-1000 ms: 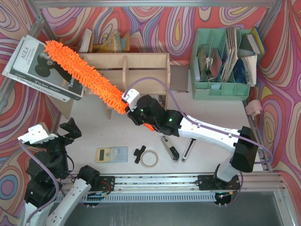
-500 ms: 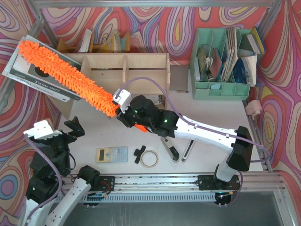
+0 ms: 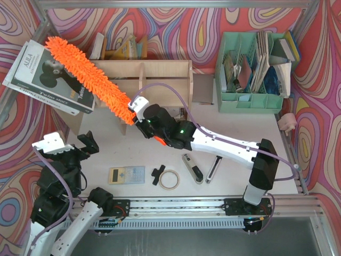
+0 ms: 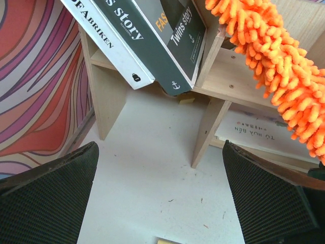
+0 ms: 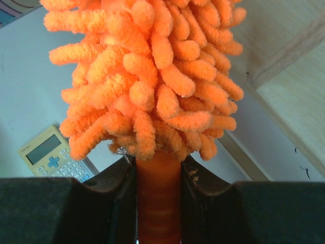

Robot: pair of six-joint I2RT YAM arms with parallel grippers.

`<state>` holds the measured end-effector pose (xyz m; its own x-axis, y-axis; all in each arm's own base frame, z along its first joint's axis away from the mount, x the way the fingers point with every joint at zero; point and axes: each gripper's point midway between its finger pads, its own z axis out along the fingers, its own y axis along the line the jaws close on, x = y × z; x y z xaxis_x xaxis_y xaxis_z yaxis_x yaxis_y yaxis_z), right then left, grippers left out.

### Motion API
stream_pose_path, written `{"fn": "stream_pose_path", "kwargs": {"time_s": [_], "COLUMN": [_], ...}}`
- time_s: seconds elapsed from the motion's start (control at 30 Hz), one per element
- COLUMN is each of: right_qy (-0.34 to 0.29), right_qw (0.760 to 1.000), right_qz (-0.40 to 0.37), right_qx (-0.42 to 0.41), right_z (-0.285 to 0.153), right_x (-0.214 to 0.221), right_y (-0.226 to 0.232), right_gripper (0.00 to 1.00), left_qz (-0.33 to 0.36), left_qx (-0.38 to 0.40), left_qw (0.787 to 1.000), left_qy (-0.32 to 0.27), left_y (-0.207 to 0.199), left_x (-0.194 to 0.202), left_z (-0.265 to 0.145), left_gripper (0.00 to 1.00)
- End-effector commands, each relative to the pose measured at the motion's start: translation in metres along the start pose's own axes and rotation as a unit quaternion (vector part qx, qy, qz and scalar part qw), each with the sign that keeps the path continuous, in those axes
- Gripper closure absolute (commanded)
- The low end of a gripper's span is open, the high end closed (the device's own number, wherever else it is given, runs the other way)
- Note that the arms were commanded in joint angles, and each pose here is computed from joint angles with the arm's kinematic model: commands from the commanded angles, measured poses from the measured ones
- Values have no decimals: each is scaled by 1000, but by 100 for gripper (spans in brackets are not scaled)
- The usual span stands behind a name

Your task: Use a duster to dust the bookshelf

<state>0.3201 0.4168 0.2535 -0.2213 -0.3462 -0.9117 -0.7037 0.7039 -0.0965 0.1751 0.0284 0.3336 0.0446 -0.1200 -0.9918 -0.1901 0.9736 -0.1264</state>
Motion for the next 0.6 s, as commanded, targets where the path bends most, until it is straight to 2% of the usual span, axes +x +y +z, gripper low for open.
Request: {"fn": "stream_pose_path", "kwargs": {"time_s": [0.0,0.3,0.43,0.57], "right_qy": [-22,-61,-67,-53], "right_qw": [999,997,995,997], "right_qz": [25,1,10,14], "right_qx": [32,-53,-70,-52], "right_z": [-24,-30,-28,-26], "right_x": [-16,-50,-55,-46], "right_y": [-18,40,49,43], "right_gripper": [100,100,100,100], "left_qz": [1,1,-1,-1], "left_qx": [2,0,-2,-1], "left_qw": [1000,1000,1000,1000], "left_qy": [2,1,-1,0], "left_y": [-1,0,1,0], "left_x": [-2,-2,-2,-2], "left_z": [0,0,-1,-1], "left_gripper": [1,2,1,1]}}
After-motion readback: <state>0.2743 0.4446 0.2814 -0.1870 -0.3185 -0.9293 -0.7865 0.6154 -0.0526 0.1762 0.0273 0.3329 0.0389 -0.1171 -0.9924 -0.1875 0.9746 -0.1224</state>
